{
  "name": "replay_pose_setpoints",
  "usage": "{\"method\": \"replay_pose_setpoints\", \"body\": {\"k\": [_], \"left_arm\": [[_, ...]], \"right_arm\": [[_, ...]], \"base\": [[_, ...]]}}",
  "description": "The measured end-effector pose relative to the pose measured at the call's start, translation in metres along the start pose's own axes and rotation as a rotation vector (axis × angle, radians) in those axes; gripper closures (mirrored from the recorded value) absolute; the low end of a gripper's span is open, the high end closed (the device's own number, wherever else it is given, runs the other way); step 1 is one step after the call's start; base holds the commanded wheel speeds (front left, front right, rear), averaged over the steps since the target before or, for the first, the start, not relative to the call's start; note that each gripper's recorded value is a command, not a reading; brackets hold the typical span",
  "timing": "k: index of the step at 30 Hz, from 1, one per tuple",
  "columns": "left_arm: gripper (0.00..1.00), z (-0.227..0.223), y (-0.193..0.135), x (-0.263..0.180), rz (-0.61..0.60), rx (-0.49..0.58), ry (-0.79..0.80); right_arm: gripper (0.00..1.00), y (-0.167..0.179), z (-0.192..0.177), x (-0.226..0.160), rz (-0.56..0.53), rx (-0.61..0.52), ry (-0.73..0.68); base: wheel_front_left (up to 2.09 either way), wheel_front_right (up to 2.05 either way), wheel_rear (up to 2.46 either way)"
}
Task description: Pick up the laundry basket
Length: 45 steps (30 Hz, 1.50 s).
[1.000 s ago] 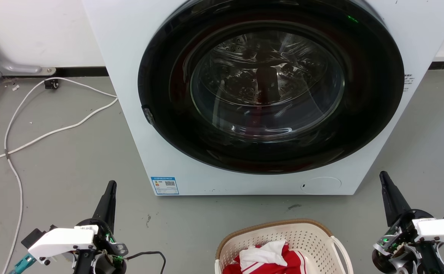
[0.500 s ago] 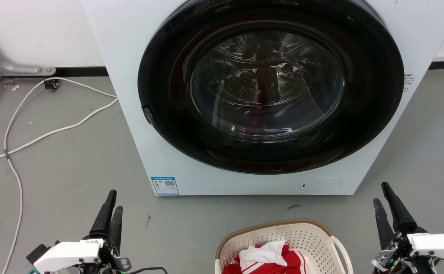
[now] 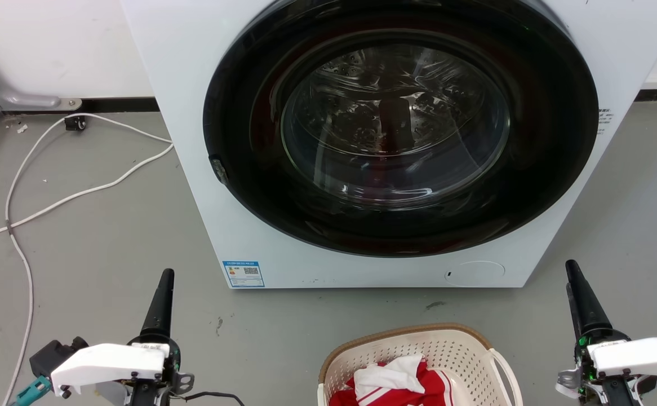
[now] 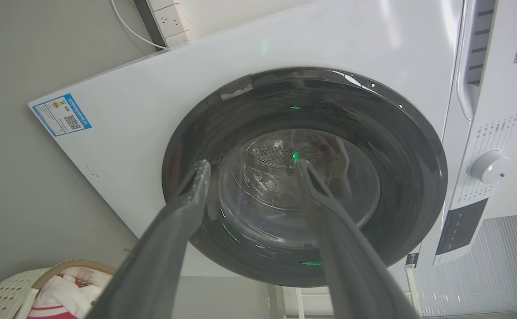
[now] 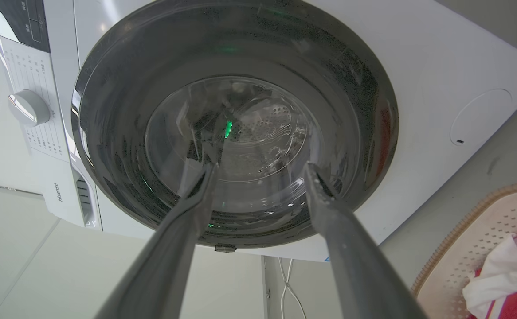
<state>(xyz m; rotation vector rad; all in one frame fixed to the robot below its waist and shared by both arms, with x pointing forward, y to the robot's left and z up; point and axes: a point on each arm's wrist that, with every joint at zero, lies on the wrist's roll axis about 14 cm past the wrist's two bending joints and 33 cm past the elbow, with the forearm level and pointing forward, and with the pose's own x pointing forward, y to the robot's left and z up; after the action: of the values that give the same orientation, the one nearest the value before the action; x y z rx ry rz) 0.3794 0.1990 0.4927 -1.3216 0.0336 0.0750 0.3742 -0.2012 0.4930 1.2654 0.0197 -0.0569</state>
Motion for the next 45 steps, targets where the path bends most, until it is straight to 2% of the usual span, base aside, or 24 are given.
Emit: {"method": "replay_pose_setpoints", "body": {"k": [22, 45], "left_arm": [[0.0, -0.009, -0.017, -0.001, -0.016, 0.421, -0.021], [0.0, -0.014, -0.031, -0.003, -0.054, 0.766, -0.075]], "right_arm": [[0.0, 0.025, -0.01, -0.005, 0.09, -0.487, -0.003], [0.0, 0.037, -0.01, -0.009, 0.145, -0.802, -0.045]], "base": [[0.0, 0.0, 0.0], [0.0, 0.0, 0.0]]}}
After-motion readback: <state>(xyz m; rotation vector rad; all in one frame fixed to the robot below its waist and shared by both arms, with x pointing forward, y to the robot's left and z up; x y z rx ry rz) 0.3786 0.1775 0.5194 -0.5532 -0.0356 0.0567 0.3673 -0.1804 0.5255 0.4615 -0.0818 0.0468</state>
